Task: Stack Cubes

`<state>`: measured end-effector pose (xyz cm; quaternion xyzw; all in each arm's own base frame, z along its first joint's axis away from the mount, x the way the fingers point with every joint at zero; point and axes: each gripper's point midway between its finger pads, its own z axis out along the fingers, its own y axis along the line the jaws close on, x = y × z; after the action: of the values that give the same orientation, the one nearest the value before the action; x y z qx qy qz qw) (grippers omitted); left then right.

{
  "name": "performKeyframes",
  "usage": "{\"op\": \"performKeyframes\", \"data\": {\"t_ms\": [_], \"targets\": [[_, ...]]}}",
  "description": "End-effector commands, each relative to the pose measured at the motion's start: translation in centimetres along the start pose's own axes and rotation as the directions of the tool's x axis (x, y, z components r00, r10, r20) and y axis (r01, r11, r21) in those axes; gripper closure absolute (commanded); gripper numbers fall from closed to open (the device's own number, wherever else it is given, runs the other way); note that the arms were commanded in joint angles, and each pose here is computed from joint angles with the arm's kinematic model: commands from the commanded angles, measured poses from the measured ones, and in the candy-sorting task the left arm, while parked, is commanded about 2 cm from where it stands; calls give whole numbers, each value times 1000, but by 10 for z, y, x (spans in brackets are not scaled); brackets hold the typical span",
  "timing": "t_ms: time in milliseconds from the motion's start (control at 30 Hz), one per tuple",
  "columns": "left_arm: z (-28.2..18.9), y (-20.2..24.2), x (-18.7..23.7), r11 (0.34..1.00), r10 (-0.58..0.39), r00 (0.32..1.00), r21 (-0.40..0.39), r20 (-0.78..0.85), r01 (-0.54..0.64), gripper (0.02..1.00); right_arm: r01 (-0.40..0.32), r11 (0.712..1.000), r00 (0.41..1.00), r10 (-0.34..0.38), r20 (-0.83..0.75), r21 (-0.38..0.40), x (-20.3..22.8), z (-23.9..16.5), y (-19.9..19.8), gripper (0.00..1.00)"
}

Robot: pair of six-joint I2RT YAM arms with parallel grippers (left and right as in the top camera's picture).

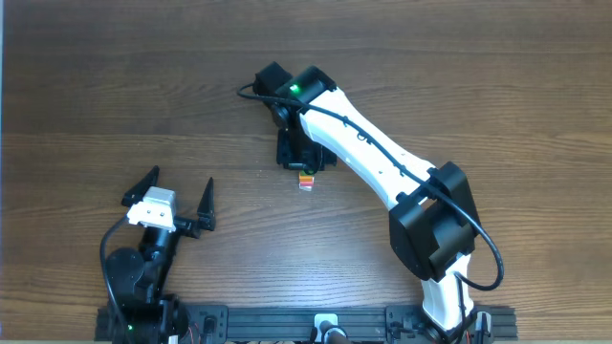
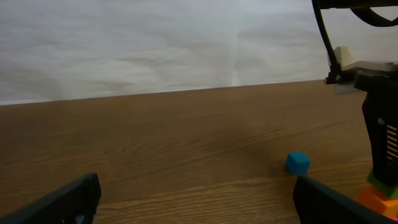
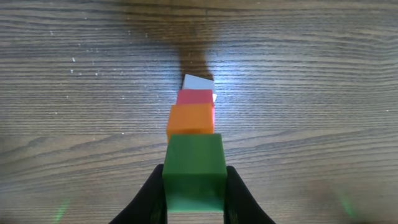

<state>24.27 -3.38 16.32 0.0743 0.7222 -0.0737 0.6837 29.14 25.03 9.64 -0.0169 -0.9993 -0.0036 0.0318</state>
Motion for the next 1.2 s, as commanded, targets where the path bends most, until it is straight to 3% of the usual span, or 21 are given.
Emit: {"op": "performKeyframes", "data": {"t_ms": [33,1067,1200], "targets": [[0,-1,2,1000,14,1000,4,0,-14,20,13,1000,1000,-13,13,-18,5,-8,1,989],[0,-1,2,1000,14,1000,4,0,-14,20,25,1000,1000,-25,12,-18,7,2,3,996],[0,-1,2,1000,14,1000,4,0,-14,20,25,999,1000,-25,10,-20,8,2,3,950]]}}
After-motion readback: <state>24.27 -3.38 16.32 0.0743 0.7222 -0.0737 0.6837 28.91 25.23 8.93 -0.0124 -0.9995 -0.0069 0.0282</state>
